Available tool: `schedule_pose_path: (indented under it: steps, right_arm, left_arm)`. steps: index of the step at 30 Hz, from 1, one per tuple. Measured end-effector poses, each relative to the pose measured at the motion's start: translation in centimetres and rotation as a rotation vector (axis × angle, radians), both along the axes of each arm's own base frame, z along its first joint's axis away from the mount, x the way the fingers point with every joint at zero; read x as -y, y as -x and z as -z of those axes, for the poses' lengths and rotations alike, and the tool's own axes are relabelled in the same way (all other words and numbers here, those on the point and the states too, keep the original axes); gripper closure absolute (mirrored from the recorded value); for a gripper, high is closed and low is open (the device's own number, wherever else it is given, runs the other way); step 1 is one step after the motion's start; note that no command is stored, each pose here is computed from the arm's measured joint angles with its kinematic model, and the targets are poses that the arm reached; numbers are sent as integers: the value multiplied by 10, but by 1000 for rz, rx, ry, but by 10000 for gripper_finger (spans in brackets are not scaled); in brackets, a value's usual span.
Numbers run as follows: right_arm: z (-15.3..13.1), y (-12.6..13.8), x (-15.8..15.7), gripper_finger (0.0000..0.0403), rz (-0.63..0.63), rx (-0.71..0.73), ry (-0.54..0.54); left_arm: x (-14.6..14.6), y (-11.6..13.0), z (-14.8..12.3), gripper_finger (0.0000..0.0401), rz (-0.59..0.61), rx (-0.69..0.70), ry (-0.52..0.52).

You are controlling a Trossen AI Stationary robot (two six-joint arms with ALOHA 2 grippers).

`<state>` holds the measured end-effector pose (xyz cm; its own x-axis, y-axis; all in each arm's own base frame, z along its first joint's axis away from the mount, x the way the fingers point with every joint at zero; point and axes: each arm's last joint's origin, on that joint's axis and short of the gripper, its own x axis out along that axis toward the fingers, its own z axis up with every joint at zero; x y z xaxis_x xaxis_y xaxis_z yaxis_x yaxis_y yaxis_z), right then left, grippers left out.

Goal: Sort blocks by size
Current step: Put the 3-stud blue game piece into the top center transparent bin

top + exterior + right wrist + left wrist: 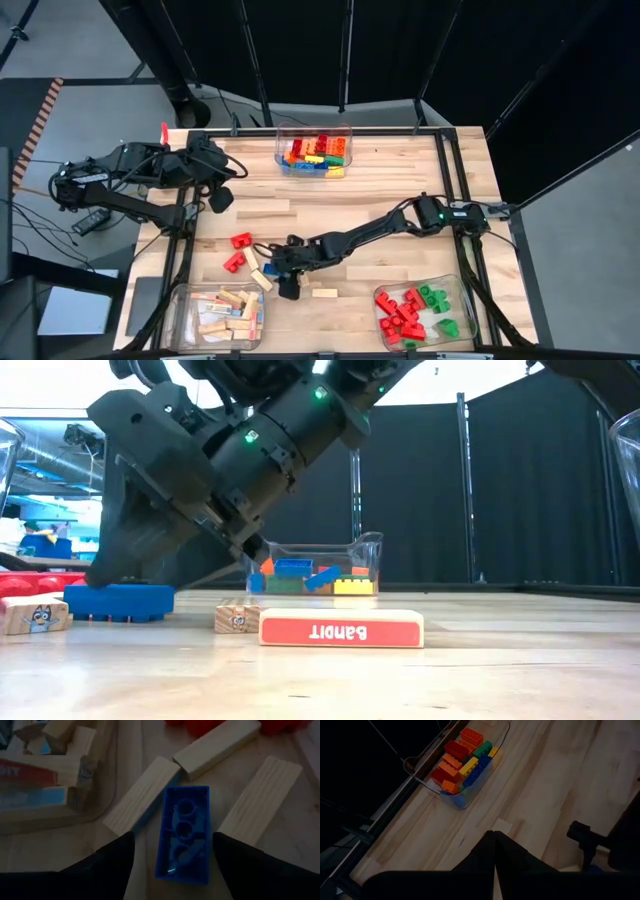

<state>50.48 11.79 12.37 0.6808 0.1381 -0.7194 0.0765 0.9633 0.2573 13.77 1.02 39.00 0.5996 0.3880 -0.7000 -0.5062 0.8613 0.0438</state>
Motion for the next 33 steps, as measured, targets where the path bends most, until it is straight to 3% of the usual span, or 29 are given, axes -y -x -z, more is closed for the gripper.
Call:
schedule_pose_path:
  steps: [7,15,20,25,28,33]
  right_arm:
    - [10,5,-3,154,32,-5,52]
    - [11,5,4,248,119,1,136]
    - [7,4,8,249,185,5,109]
    - [-32,4,9,249,190,67,113]
    - [-61,10,27,249,225,80,220]
    - [-98,31,77,249,254,-56,418]
  left_arm:
    - [0,0,0,388,0,0,0]
    - [0,0,0,388,0,-1,0]
    - [0,0,0,388,0,-1,0]
    - [0,0,0,388,0,-2,0]
    - [0,0,0,388,0,-2,0]
    - [0,0,0,388,0,-2,0]
